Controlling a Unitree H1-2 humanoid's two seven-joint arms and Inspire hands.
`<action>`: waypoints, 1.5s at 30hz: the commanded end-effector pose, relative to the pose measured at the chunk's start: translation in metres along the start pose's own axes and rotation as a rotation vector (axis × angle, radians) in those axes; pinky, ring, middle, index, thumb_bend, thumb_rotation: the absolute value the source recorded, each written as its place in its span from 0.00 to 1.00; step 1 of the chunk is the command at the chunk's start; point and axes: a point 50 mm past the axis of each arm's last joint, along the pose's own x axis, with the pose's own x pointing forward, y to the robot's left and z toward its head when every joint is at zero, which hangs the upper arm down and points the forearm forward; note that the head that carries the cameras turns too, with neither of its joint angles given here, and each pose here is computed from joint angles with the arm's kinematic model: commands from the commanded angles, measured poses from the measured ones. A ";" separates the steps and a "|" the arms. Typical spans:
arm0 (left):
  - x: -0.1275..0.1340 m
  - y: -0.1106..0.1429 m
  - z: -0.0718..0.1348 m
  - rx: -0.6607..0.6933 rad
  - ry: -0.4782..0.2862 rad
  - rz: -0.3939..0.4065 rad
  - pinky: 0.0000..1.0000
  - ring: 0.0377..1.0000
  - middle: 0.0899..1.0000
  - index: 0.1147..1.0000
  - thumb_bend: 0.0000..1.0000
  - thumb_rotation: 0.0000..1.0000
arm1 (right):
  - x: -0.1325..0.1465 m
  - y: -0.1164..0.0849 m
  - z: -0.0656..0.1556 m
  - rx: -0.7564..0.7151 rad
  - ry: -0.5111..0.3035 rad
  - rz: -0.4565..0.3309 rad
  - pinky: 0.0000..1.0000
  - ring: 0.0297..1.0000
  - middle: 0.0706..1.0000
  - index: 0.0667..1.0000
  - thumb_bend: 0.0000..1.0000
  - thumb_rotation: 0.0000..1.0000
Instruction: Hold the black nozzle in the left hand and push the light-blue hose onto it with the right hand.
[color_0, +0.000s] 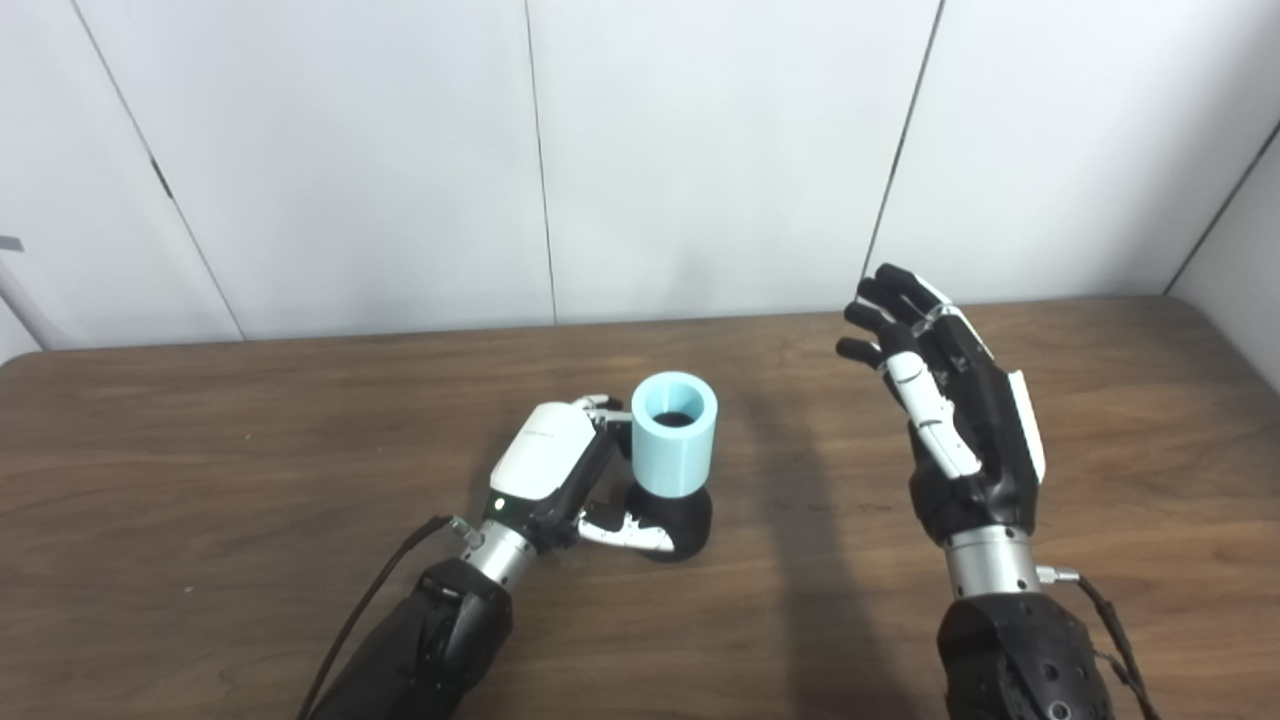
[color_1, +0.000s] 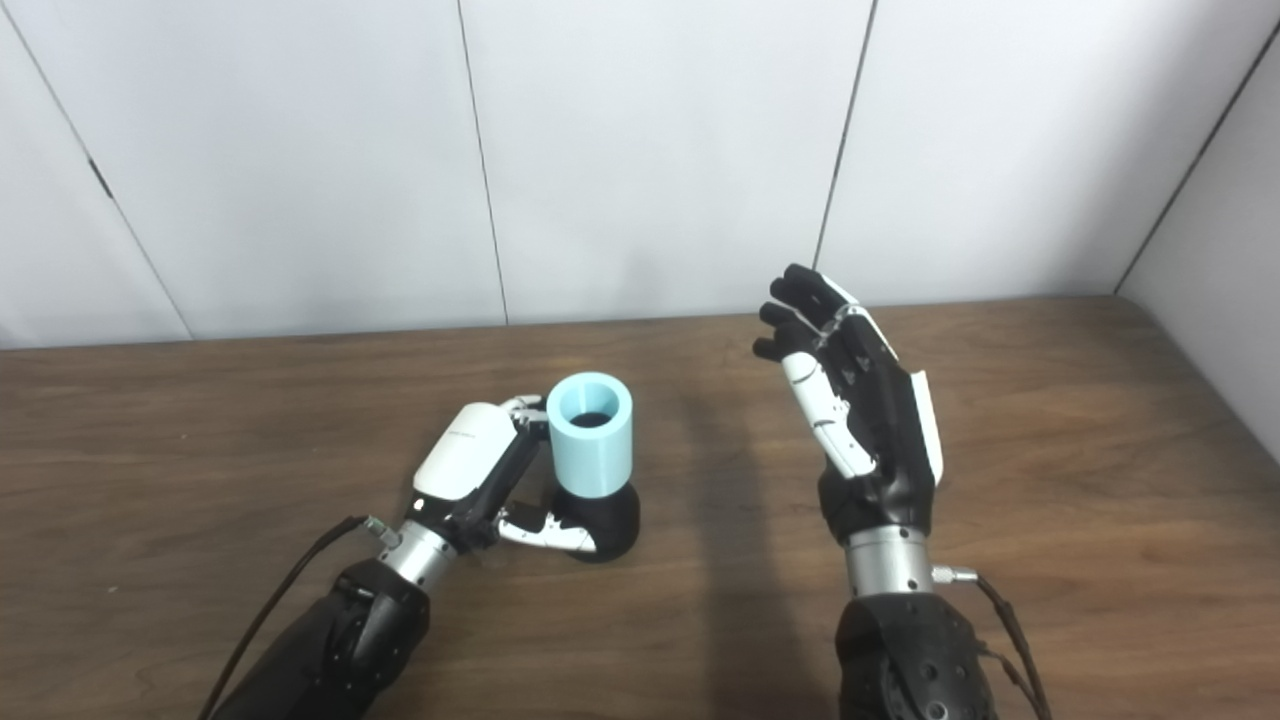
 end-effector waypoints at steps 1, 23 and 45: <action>-0.104 -0.105 -0.005 -0.067 0.255 -0.438 0.87 0.70 0.65 0.60 0.84 0.07 | 0.008 0.008 0.026 0.030 -0.125 0.009 0.70 0.77 0.77 0.73 0.29 0.44; -0.111 -0.081 -0.013 -0.158 0.398 -0.469 1.00 1.00 0.97 0.97 1.00 0.27 | 0.009 0.009 0.023 0.032 -0.109 -0.004 0.73 0.77 0.77 0.74 0.31 0.48; -0.136 0.071 -0.067 -0.848 0.451 -0.288 1.00 1.00 1.00 1.00 1.00 0.51 | 0.013 0.006 0.012 0.034 -0.081 -0.004 0.74 0.79 0.79 0.76 0.28 0.43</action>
